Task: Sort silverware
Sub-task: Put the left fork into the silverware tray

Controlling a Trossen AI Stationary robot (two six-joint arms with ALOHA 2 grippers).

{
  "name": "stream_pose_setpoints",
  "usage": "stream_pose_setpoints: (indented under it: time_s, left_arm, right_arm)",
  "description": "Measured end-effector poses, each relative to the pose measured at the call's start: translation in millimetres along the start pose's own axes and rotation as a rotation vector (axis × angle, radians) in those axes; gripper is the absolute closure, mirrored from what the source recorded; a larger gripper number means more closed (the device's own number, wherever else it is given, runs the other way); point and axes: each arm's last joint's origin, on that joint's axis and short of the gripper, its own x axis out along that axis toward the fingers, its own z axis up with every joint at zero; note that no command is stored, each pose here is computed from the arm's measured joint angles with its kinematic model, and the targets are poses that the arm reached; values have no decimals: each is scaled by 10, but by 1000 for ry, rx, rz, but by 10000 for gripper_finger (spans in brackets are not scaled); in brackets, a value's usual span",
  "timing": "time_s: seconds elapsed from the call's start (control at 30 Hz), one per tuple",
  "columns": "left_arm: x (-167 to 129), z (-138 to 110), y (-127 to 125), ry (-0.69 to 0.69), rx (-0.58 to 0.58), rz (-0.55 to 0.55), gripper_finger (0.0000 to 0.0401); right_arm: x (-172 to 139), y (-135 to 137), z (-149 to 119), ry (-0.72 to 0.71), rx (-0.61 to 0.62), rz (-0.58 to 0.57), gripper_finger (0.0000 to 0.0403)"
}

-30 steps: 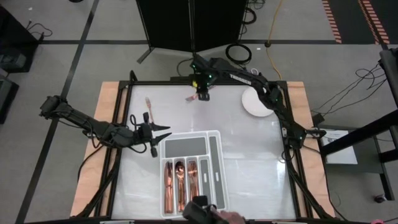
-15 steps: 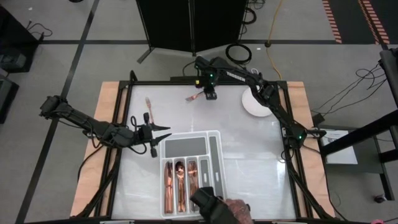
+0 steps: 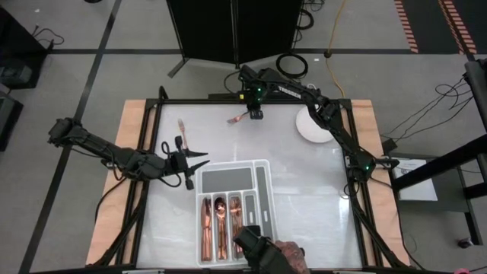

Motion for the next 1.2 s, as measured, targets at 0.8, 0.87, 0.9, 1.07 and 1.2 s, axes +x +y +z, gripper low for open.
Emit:
stream_pose_setpoints:
  time_s: [0.8,0.87,0.9,1.07,1.2]
  left_arm:
    - [-290,-345,414,-35,-133,140,287]
    - [-314,-376,497,-17,-275,312,287]
    - [-329,-391,540,-13,-368,411,287]
    - [-353,-458,670,79,-616,597,287]
    - [-242,-535,779,211,-680,698,287]
  right_arm:
    - [-12,163,154,61,-36,-70,223]
    - [-50,167,168,86,-2,-118,222]
    - [-89,172,181,85,21,-135,223]
    - [-327,260,253,65,137,-156,226]
    - [-540,404,344,46,156,-154,225]
